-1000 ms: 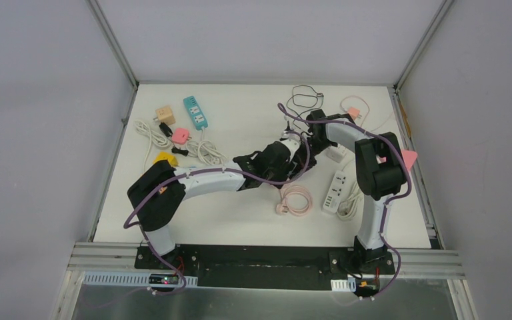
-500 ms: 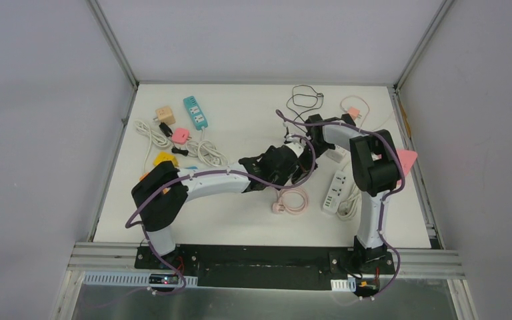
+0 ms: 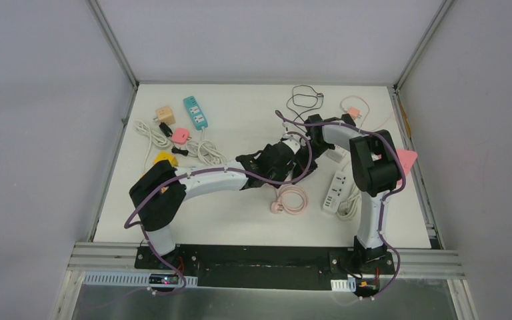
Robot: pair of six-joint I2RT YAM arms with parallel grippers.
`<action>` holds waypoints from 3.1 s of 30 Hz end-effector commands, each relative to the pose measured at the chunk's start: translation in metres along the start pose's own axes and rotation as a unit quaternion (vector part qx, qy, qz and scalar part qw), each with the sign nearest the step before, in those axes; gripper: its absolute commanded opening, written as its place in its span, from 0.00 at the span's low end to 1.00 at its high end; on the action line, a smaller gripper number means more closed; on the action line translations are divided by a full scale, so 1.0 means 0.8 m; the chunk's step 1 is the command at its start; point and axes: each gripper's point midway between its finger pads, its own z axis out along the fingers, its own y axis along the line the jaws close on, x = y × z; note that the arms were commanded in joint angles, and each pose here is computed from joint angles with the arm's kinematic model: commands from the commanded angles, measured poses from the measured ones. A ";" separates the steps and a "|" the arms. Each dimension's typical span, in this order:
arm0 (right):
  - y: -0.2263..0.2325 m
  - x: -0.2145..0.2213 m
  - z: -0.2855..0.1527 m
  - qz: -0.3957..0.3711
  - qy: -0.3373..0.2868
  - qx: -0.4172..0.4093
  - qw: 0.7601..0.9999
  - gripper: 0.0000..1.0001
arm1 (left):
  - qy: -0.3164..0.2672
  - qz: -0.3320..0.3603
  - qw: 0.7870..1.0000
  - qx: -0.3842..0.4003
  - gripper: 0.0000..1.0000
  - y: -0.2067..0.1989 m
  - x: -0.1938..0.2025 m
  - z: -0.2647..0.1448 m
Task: Pull the plug off the socket
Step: Remove the plug from the socket.
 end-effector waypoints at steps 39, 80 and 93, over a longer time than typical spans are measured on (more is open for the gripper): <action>0.021 -0.033 0.005 -0.007 -0.083 -0.053 0.995 0.00 | -0.108 0.004 0.991 0.082 0.00 -0.006 -0.043 -0.011; -0.015 -0.013 0.033 0.003 -0.018 0.028 0.999 0.00 | -0.149 -0.063 0.982 0.101 0.00 0.000 -0.090 -0.042; -0.019 -0.011 0.035 0.003 -0.011 0.036 0.999 0.00 | -0.184 0.135 0.973 0.026 0.00 -0.019 -0.094 -0.053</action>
